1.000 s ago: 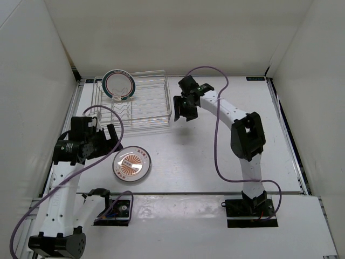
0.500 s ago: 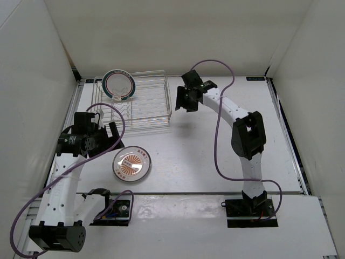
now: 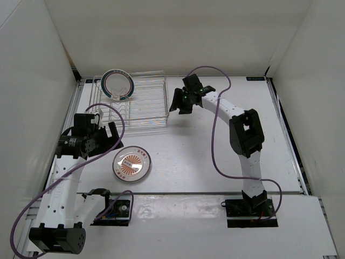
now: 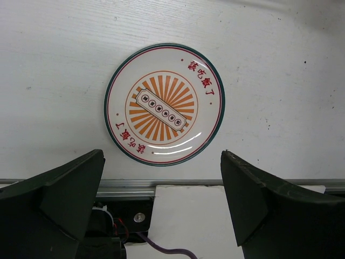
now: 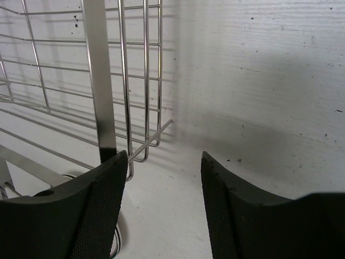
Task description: Unload the plates from the dish rack
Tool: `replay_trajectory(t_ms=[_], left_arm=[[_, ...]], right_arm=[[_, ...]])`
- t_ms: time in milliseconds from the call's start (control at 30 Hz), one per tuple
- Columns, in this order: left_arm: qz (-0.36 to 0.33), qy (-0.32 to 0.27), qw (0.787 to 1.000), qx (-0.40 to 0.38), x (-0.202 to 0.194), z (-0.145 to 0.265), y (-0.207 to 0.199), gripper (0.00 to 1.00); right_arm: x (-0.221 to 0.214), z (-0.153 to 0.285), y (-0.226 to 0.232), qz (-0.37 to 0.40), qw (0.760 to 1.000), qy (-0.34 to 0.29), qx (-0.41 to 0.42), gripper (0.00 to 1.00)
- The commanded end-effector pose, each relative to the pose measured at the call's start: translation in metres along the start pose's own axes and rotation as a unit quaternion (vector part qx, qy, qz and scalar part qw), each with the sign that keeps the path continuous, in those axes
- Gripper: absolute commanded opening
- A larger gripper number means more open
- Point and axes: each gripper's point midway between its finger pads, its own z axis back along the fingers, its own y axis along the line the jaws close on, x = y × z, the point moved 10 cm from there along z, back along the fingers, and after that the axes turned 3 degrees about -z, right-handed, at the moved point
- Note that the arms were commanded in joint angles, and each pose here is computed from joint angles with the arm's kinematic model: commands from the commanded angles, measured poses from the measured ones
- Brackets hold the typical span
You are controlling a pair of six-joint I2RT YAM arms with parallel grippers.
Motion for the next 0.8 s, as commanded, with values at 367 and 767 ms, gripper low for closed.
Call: replay_trajectory(t_ms=[367, 767], left_arm=[[-0.002, -0.006, 1.0, 0.014, -0.006, 0.0, 0.003, 1.0], [-0.008, -0.001, 1.0, 0.006, 0.002, -0.004, 0.001, 1.0]], right_arm=[[0.028, 0.046, 0.017, 0.02, 0.975, -0.22, 0.033, 0.63], [-0.006, 0.001, 0.019, -0.025, 0.995, -0.012, 0.098, 0.6]])
